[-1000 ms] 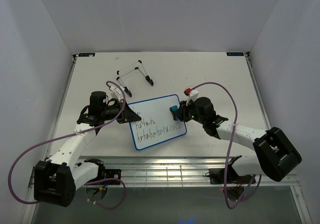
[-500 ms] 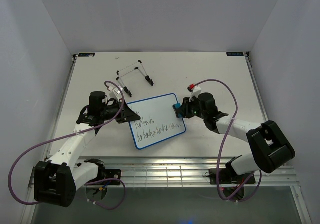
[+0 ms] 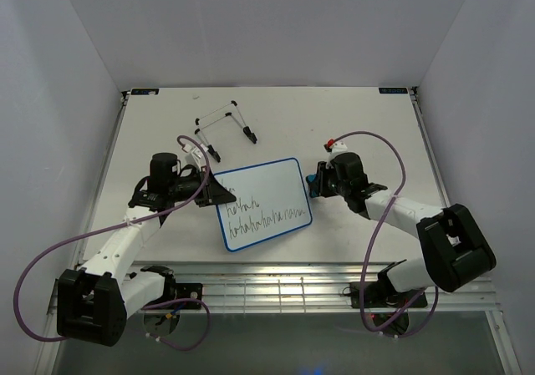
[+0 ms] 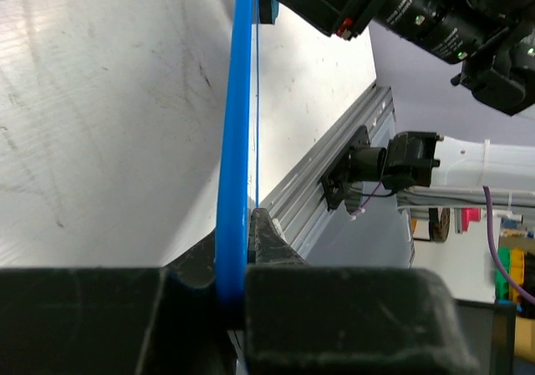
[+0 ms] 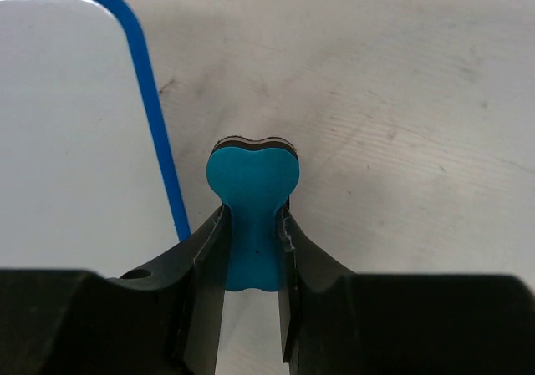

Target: Erase the whiteboard

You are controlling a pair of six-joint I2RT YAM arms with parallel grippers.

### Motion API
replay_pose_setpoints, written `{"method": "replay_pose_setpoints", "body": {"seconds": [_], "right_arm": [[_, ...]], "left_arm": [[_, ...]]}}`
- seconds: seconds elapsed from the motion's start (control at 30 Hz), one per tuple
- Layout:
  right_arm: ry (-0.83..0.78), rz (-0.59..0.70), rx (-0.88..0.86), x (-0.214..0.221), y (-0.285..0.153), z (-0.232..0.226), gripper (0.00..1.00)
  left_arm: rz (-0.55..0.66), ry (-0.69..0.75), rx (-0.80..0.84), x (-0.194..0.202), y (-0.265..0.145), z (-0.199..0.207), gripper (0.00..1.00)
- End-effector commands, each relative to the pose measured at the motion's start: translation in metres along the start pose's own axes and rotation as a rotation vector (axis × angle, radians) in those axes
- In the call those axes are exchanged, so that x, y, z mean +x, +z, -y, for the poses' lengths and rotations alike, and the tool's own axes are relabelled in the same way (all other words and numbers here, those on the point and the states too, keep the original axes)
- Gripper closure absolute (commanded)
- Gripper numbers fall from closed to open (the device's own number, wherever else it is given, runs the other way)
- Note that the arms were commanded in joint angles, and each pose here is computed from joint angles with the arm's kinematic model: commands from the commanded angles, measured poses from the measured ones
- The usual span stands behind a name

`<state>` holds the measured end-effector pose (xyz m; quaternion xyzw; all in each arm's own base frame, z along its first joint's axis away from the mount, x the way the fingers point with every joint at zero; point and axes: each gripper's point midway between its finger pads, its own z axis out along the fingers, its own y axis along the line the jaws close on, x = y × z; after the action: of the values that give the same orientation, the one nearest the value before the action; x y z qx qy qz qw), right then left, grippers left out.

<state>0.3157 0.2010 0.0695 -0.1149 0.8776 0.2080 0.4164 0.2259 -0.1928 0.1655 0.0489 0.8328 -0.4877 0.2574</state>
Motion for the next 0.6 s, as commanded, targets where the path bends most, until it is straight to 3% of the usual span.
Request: {"method": "replay_pose_setpoints", "body": {"seconds": [0.0, 0.23, 0.4, 0.57], "right_arm": [[0.003, 0.004, 0.108, -0.007, -0.018, 0.016, 0.77], [-0.042, 0.134, -0.025, -0.039, -0.056, -0.014, 0.77], [-0.108, 0.207, -0.292, -0.043, -0.079, -0.078, 0.78], [-0.173, 0.189, -0.373, -0.031, -0.078, -0.140, 0.78]], "left_arm": [[-0.010, 0.106, 0.099, -0.002, -0.004, 0.025, 1.00], [-0.002, 0.092, 0.084, -0.005, -0.003, 0.022, 1.00], [0.017, 0.080, 0.080, -0.009, -0.001, 0.023, 1.00], [0.040, 0.061, 0.088, -0.013, -0.002, 0.026, 1.00]]}}
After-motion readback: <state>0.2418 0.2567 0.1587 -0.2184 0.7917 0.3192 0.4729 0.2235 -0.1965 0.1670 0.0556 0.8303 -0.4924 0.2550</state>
